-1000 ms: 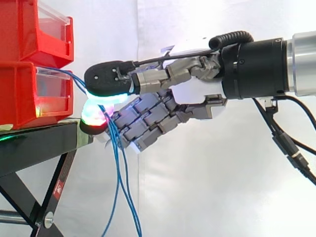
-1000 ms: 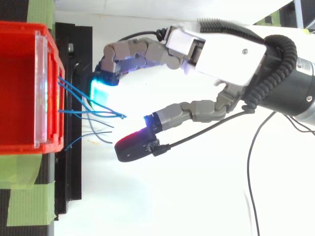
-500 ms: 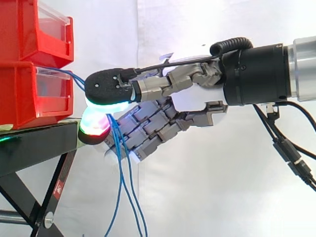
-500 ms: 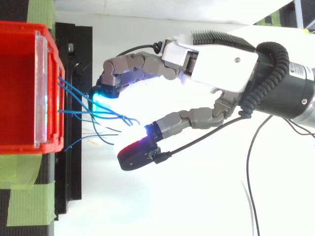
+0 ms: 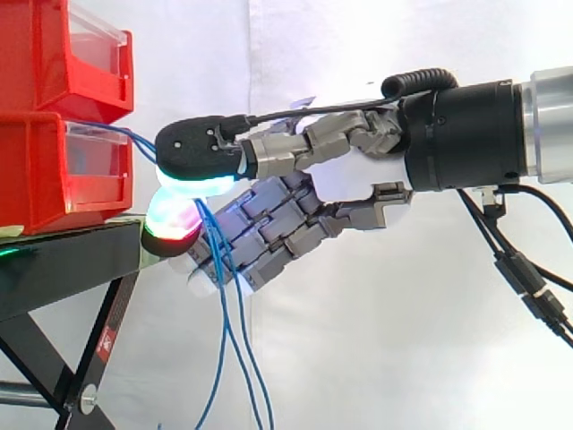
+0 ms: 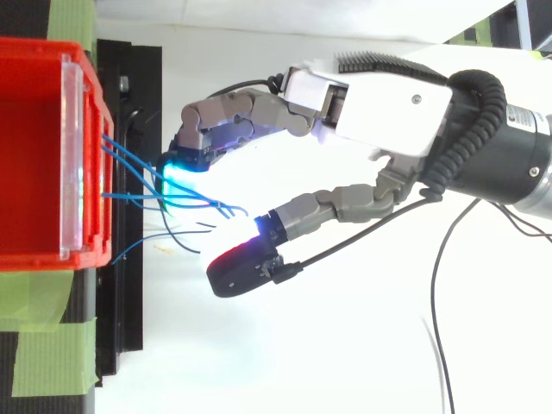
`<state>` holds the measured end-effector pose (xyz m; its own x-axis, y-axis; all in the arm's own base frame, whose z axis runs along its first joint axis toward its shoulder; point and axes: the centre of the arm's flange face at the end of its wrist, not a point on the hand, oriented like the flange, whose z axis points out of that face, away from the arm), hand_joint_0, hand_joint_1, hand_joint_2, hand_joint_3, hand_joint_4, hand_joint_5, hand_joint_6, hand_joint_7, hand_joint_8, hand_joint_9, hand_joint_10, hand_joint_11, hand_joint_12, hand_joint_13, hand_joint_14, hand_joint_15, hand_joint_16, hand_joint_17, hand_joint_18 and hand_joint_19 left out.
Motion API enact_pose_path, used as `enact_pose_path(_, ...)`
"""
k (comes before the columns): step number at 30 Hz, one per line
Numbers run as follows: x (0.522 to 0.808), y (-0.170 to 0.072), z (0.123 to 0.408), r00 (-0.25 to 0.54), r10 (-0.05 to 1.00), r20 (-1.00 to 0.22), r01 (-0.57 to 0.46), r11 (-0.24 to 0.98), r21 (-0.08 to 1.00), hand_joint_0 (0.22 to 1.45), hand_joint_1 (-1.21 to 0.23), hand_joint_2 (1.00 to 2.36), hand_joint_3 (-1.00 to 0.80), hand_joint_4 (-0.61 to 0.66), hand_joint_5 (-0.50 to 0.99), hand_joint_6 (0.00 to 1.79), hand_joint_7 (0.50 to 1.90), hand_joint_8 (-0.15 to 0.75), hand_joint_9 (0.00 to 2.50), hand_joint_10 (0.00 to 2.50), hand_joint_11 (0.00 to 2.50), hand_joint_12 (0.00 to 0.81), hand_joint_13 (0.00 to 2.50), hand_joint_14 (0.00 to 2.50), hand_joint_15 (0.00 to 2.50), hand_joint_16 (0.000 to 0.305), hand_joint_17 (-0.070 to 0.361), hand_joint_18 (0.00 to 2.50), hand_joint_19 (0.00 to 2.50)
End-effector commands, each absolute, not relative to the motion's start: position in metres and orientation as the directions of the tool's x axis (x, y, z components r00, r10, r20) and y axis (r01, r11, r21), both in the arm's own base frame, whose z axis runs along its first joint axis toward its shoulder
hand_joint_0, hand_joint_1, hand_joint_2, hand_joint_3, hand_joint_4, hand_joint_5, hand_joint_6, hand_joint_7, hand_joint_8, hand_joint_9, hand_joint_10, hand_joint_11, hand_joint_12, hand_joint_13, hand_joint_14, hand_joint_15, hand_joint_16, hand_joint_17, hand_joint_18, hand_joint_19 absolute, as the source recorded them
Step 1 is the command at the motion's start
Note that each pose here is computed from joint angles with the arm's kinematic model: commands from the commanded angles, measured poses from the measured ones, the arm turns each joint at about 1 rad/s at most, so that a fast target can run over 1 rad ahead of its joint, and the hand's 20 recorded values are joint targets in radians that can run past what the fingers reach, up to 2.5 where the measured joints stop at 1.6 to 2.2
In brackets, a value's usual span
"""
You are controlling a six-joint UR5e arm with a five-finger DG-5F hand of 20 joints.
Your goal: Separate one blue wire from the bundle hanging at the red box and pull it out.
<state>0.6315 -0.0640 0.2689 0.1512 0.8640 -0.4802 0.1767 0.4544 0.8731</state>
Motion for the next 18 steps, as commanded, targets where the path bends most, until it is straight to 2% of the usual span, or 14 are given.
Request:
enact_pose_path(1,0.6312,-0.0651,0.2684,0.155,0.87,-0.468,0.175,0.442,0.88,0.61,-0.74,1.0,-0.46,0.23,-0.13,0.58,1.11,0.325,0.69,0.01,0.35,0.42,0.64,0.01,0.37,0.053,0.119,0.62,0.35)
enact_pose_path(18,0.6317,-0.0732,0.2695,0.152,0.872,-0.465,0.165,0.441,0.882,0.63,-0.74,1.01,-0.42,0.22,-0.13,0.58,1.1,0.327,0.71,0.01,0.37,0.417,0.67,0.01,0.39,0.052,0.118,0.64,0.35)
